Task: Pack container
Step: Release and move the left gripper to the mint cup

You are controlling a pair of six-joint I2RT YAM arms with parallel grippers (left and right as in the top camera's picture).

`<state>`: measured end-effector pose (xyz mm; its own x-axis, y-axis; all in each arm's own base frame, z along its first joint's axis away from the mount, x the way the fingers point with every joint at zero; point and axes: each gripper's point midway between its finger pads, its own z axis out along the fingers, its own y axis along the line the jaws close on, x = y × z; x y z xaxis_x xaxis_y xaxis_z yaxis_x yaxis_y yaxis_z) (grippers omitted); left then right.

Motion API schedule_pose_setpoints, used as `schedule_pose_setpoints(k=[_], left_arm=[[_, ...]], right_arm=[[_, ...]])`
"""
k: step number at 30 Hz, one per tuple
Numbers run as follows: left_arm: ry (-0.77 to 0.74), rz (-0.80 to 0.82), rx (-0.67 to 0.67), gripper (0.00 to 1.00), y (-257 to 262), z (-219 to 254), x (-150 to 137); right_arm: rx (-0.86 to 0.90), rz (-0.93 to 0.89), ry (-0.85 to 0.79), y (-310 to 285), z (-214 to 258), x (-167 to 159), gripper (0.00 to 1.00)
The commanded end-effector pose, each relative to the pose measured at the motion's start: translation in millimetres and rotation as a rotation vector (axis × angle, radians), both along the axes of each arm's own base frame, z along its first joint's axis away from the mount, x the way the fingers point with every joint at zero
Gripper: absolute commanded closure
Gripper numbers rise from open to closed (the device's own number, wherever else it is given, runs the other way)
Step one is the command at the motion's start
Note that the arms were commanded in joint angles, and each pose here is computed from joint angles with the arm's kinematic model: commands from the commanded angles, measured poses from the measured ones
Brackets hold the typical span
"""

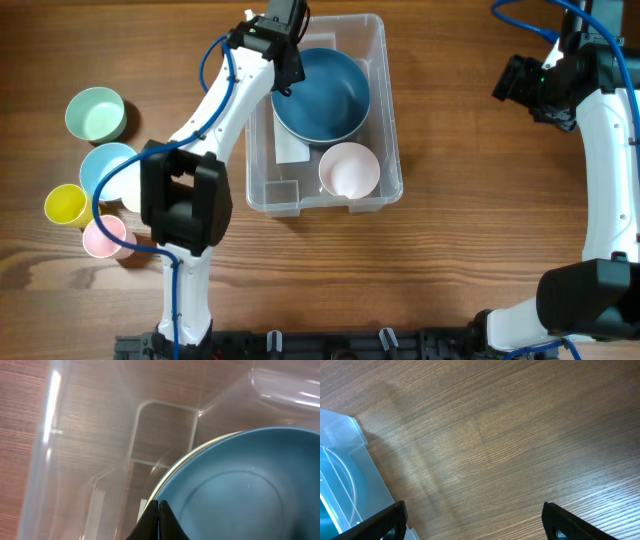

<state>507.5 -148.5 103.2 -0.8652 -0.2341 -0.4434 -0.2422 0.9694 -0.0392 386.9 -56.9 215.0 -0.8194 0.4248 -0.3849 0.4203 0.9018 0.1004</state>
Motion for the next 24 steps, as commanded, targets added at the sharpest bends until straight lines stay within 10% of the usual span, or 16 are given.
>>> schedule_pose_setpoints(k=[1, 7, 12, 18, 24], left_arm=[[0.032, -0.009, 0.034, 0.96, 5.7, -19.0, 0.6], [0.048, -0.028, 0.047, 0.96, 5.9, -24.5, -0.2], [-0.11, -0.006, 0.046, 0.92, 15.1, 57.8, 1.3], [-0.359, 0.137, 0.048, 0.74, 86.6, 212.3, -52.1], [-0.2, 0.508, 0.046, 0.28, 231.7, 188.3, -87.7]], right_arm=[[0.007, 0.001, 0.022, -0.5, -8.9, -0.1, 0.13], [0.007, 0.001, 0.022, -0.5, -8.9, 0.0, 0.13], [0.006, 0.001, 0.021, -0.6, -8.9, 0.1, 0.13], [0.006, 0.001, 0.019, -0.6, -8.7, 0.5, 0.13], [0.006, 0.001, 0.019, -0.6, -8.6, 0.6, 0.13]])
